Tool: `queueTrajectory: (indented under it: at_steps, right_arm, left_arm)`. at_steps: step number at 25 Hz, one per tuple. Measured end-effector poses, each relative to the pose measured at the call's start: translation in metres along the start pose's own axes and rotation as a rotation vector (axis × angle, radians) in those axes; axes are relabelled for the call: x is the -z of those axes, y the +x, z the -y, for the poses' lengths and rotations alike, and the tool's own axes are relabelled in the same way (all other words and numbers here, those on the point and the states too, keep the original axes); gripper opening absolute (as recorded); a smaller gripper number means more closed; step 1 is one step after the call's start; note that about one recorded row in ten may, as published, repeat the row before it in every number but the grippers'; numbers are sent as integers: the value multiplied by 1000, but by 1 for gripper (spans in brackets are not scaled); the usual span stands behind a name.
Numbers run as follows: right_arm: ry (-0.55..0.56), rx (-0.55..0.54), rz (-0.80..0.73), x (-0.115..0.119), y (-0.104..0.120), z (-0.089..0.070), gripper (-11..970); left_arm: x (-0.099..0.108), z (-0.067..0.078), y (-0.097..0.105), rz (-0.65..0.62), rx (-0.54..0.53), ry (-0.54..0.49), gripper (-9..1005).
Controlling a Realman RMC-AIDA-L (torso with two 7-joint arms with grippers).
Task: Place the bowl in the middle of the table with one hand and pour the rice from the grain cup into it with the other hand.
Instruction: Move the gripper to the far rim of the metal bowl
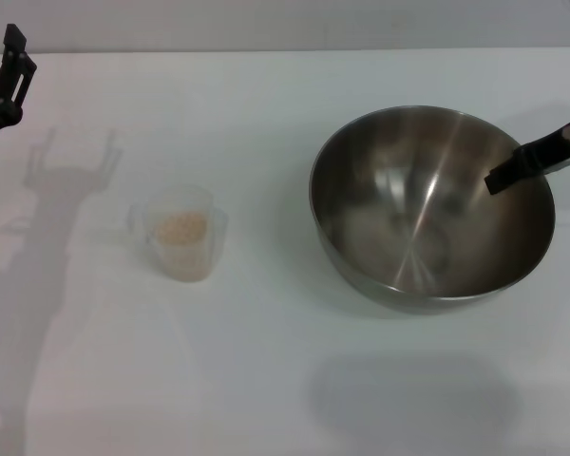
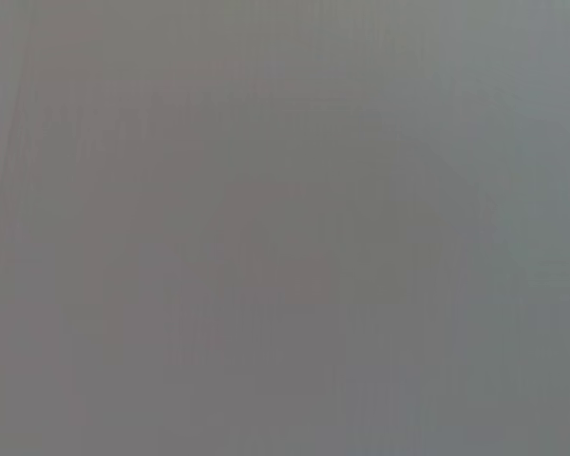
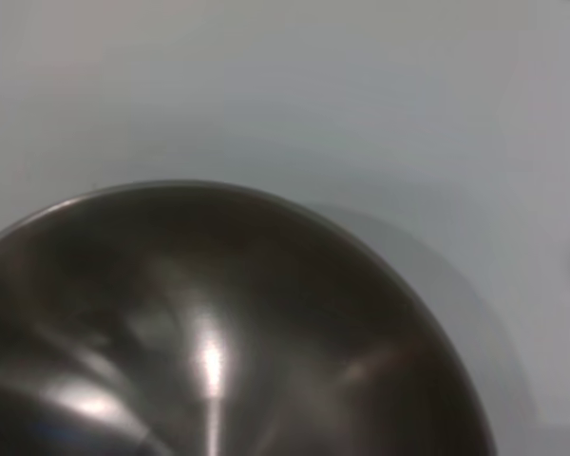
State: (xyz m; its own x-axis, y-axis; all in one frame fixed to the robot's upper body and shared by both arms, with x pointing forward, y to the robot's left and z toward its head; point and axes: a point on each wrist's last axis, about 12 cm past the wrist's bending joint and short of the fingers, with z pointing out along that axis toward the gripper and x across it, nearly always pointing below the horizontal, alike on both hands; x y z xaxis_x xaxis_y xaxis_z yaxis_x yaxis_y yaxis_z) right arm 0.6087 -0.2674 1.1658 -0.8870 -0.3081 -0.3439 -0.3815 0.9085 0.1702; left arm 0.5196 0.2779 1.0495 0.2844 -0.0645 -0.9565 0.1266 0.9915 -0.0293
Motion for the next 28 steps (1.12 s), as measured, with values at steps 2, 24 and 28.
queueTrajectory:
  at_steps: [2,24,28]
  right_arm:
    - [0,2,-3,-2,0,0,503]
    - [21,0,109,9,-4,8,26]
    - [15,4,161,16,-10,6,27]
  left_arm:
    - [0,0,0,0,0,0,827]
    - [1,-1,0,1,3,-8,827]
    - [0,0,0,3,3,-6,828]
